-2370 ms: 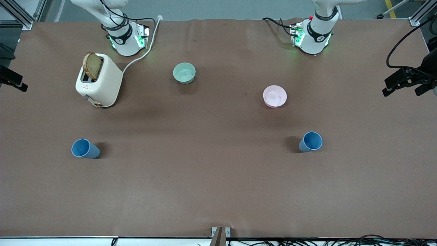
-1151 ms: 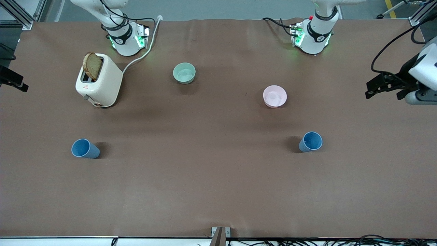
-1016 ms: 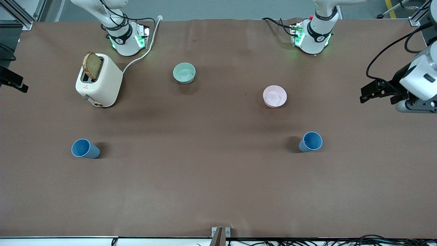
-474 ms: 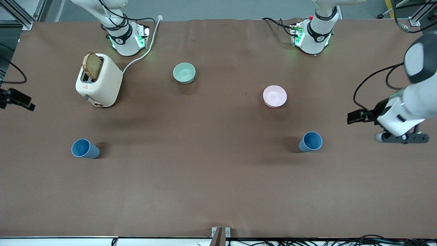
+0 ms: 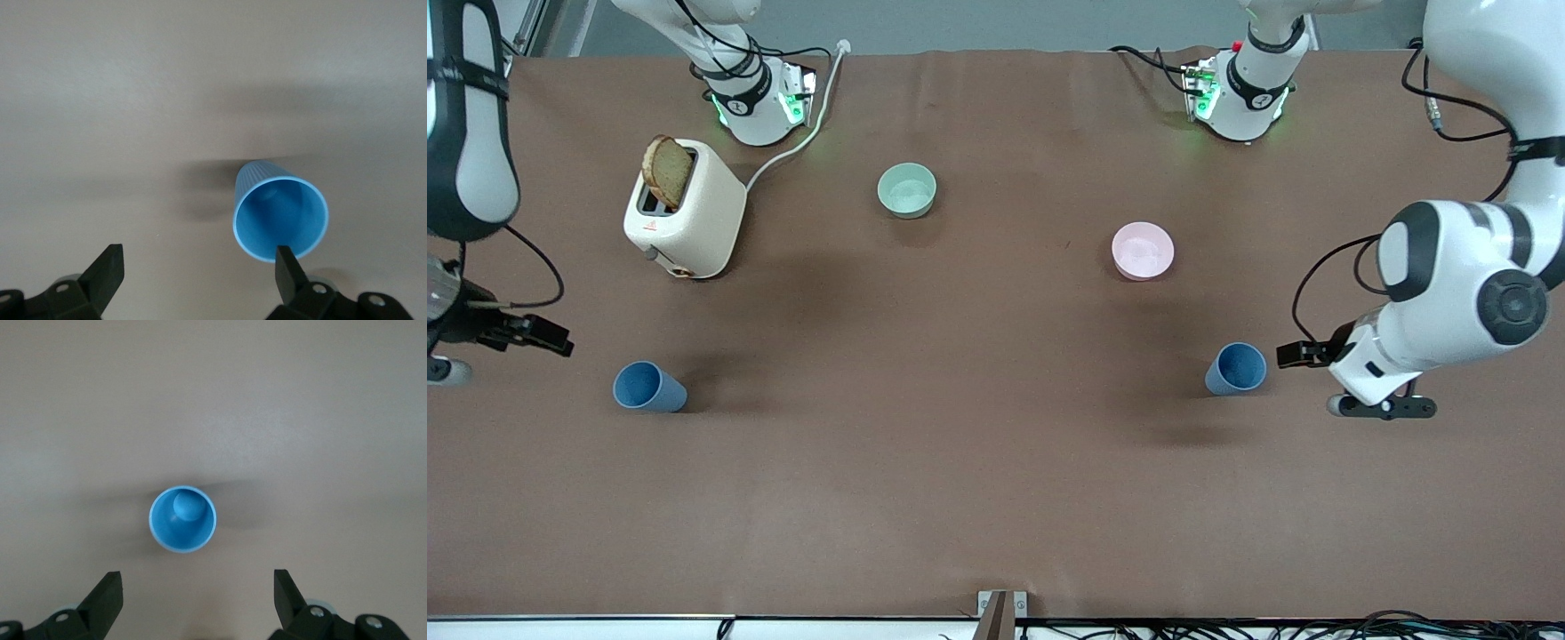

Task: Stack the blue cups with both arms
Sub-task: 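Reach the left and right grippers down to the two blue cups, then lift the blue cup with the left gripper while the right gripper grasps its cup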

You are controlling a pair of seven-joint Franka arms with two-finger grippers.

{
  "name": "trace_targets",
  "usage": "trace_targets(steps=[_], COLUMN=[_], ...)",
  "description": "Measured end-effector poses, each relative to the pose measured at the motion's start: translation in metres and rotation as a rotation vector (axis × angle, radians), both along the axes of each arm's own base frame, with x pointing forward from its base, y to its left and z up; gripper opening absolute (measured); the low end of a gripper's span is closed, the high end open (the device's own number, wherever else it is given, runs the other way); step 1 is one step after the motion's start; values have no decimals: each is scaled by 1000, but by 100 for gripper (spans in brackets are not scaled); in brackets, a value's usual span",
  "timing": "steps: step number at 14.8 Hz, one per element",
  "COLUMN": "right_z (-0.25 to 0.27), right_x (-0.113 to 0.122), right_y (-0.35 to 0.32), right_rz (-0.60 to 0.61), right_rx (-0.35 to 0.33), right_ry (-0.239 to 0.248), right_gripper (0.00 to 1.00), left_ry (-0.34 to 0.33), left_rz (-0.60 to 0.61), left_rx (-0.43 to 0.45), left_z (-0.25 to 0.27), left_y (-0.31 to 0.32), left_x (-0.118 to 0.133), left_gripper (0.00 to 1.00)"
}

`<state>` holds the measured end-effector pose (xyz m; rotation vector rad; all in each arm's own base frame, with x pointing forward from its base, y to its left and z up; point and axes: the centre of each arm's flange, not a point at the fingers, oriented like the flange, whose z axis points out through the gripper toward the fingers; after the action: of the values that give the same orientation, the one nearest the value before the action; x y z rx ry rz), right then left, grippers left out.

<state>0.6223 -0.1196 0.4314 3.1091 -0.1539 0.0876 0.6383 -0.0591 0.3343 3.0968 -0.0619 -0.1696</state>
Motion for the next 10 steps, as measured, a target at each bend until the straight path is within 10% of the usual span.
trace_targets(steps=[10], right_z=[-123], right_x=[21], right_y=[-14], right_rz=[-17], right_rx=[-6], right_ry=[33], right_gripper=[100], left_ry=[36], left_rz=[-13], left_rx=[-3], left_z=[-81], left_y=[-12], left_x=[-4], left_gripper=[90])
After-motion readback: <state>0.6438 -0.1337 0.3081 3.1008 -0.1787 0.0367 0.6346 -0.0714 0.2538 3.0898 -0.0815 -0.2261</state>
